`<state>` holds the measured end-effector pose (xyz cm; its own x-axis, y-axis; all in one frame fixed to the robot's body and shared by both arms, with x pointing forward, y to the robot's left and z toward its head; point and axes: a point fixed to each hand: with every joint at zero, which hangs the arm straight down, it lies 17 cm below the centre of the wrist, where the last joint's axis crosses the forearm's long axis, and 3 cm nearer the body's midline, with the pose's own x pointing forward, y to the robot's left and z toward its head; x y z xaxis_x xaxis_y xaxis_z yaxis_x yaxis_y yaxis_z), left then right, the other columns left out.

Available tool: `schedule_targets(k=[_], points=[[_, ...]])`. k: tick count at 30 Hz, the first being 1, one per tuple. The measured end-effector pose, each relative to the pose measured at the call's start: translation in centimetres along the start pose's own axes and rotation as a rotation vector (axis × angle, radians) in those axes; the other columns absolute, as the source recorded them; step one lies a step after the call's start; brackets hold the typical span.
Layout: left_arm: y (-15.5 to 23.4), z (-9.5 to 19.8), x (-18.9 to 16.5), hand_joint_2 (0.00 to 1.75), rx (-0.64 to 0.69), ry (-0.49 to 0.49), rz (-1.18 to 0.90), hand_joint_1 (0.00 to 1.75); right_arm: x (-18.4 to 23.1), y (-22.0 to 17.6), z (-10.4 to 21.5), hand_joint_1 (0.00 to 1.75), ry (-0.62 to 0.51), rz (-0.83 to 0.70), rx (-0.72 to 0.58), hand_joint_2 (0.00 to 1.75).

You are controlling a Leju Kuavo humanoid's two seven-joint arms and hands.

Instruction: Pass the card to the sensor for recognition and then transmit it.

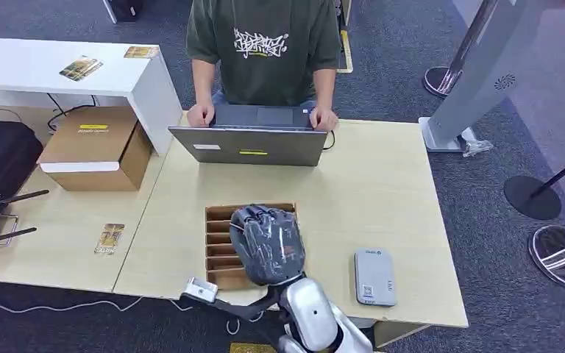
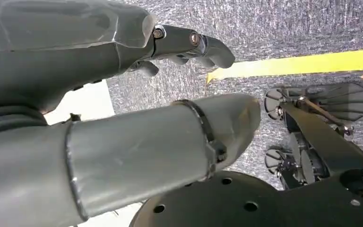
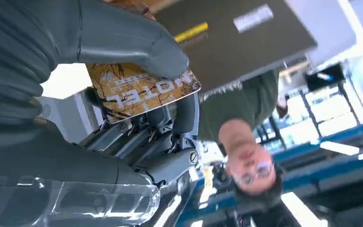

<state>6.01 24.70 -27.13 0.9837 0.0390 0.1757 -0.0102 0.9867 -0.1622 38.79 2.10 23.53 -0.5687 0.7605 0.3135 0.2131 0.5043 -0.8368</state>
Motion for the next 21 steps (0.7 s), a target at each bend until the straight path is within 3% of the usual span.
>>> schedule_targets(k=[12, 21], points=[[-0.4, -0.1, 0.0, 0.00, 0.002, -0.009, 0.022, 0.00, -3.3, -9.5, 1.8, 1.64, 0.083, -0.074, -0.346, 1.75], [-1.6, -0.1, -1.0, 0.00, -0.019, 0.005, 0.021, 0.00, -8.4, -13.2, 4.6, 1.66, 0.219, -0.050, -0.478, 1.75]])
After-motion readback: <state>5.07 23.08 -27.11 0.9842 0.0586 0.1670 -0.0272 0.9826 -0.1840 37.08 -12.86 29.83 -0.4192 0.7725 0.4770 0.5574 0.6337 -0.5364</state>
